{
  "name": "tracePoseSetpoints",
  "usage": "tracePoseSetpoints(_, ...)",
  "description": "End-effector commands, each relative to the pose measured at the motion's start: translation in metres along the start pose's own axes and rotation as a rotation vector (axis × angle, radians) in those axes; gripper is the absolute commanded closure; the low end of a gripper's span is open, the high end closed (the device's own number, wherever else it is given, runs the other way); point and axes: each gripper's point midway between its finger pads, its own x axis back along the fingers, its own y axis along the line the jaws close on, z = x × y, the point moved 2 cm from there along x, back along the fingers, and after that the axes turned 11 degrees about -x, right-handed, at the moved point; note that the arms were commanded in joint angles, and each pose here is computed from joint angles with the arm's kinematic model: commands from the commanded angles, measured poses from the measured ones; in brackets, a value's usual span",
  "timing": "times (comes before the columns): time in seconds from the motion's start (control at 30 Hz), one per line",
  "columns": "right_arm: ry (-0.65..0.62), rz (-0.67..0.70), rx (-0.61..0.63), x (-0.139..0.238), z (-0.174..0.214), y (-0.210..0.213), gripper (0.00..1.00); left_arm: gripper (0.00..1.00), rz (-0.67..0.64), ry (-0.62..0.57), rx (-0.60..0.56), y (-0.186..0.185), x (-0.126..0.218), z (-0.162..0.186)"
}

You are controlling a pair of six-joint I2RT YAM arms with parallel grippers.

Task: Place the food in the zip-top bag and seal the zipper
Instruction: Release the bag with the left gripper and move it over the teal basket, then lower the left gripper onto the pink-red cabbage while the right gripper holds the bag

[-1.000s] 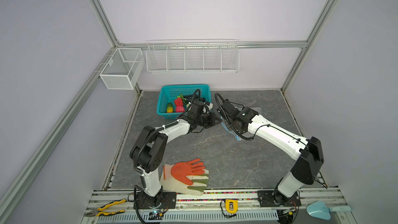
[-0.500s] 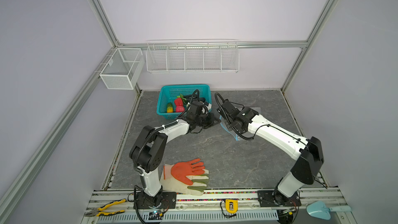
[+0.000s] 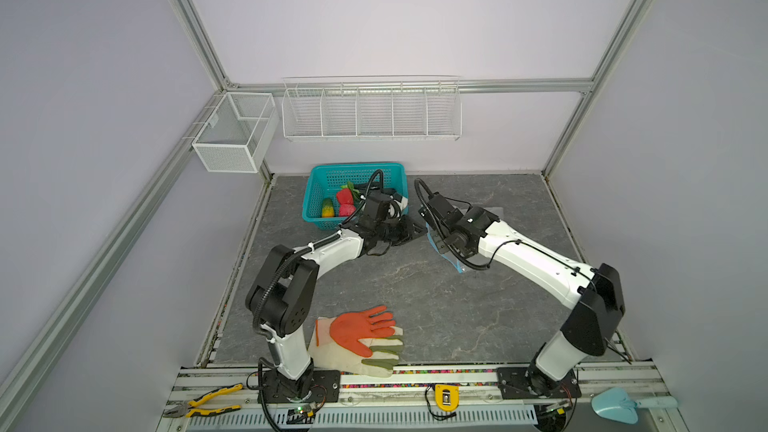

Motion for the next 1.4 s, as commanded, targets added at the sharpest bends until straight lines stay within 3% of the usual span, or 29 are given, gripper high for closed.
tracePoseSetpoints(0.0,-0.009,-0.02,-0.02,0.004,-0.006,0.005,0.94,0.74,0.021,-0.049,-0.058,-0.024,0.013,-0.019)
tracePoseSetpoints(0.3,-0.006,-0.02,-0.02,0.003,-0.005,0.007,0.94,0.65,-0.011,-0.066,-0.072,-0.024,0.024,-0.023)
tracePoseSetpoints(0.5,-0.009,-0.027,-0.02,0.004,-0.005,0.008,0.94,0.58,-0.105,-0.105,-0.066,-0.009,0.045,-0.037)
tracePoseSetpoints(0.7,-0.015,-0.034,-0.021,0.004,-0.006,0.009,0.94,0.51,-0.281,-0.135,-0.049,0.023,0.079,-0.071)
tracePoseSetpoints(0.9,-0.019,-0.041,-0.022,0.003,-0.007,0.01,0.94,0.36,-0.505,-0.143,0.006,0.069,0.111,-0.095)
tracePoseSetpoints(1.1,-0.02,-0.071,-0.028,0.003,-0.009,0.017,0.94,0.35,-0.664,-0.111,0.112,0.13,0.132,-0.112)
tracePoseSetpoints(1.37,-0.021,-0.075,-0.031,0.002,-0.009,0.018,0.94,0.3,-0.83,-0.062,0.149,0.18,0.15,-0.128)
